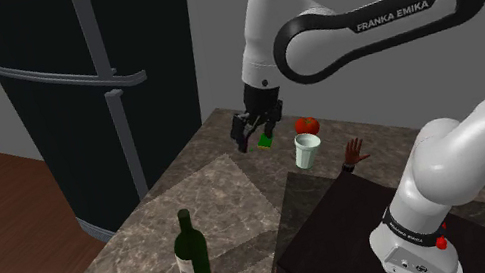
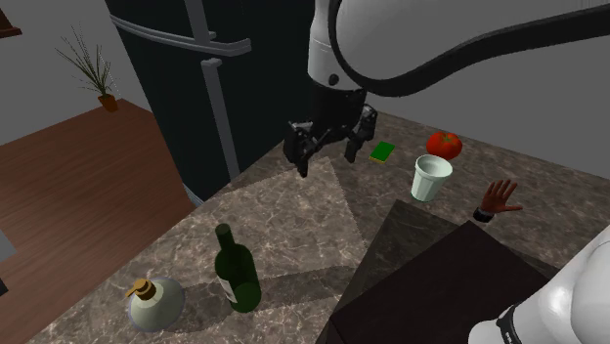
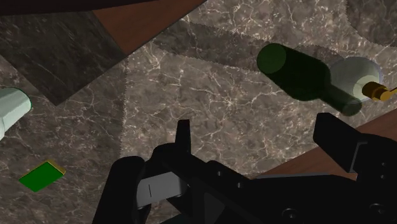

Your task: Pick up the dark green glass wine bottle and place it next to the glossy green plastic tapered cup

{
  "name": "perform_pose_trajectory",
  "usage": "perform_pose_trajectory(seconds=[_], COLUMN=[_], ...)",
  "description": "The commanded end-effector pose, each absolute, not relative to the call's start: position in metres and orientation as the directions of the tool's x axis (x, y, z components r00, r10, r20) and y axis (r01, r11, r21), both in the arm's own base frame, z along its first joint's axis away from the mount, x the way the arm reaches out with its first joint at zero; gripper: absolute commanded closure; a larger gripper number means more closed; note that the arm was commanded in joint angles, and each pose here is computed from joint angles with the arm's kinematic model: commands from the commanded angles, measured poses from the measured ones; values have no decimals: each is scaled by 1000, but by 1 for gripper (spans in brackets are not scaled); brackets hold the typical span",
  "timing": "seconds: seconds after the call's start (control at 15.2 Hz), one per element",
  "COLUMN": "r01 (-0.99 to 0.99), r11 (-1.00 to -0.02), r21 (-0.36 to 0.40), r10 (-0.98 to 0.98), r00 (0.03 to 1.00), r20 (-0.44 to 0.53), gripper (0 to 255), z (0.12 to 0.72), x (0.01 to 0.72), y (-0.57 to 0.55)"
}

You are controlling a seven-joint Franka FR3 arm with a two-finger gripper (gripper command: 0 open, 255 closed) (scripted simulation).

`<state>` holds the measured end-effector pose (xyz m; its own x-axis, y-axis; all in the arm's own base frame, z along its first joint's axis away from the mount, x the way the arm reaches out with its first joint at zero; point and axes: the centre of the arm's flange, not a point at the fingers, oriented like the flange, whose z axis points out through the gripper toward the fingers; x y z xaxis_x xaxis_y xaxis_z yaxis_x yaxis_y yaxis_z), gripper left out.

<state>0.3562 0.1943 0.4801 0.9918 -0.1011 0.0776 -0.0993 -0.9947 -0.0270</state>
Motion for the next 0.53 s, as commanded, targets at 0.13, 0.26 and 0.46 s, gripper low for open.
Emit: perform_pose_trajectory(seconds=[0.13,0.26,0.46], r01=[-113,-120,-130], r11=[-993,-993,-992], r21=[-14,-7,4], r10=[-114,-120,-129], r00=[990,989,987], r20=[84,87,92], gripper=[0,0,0], z=[450,435,414], x=[371,378,388], y=[242,264,297])
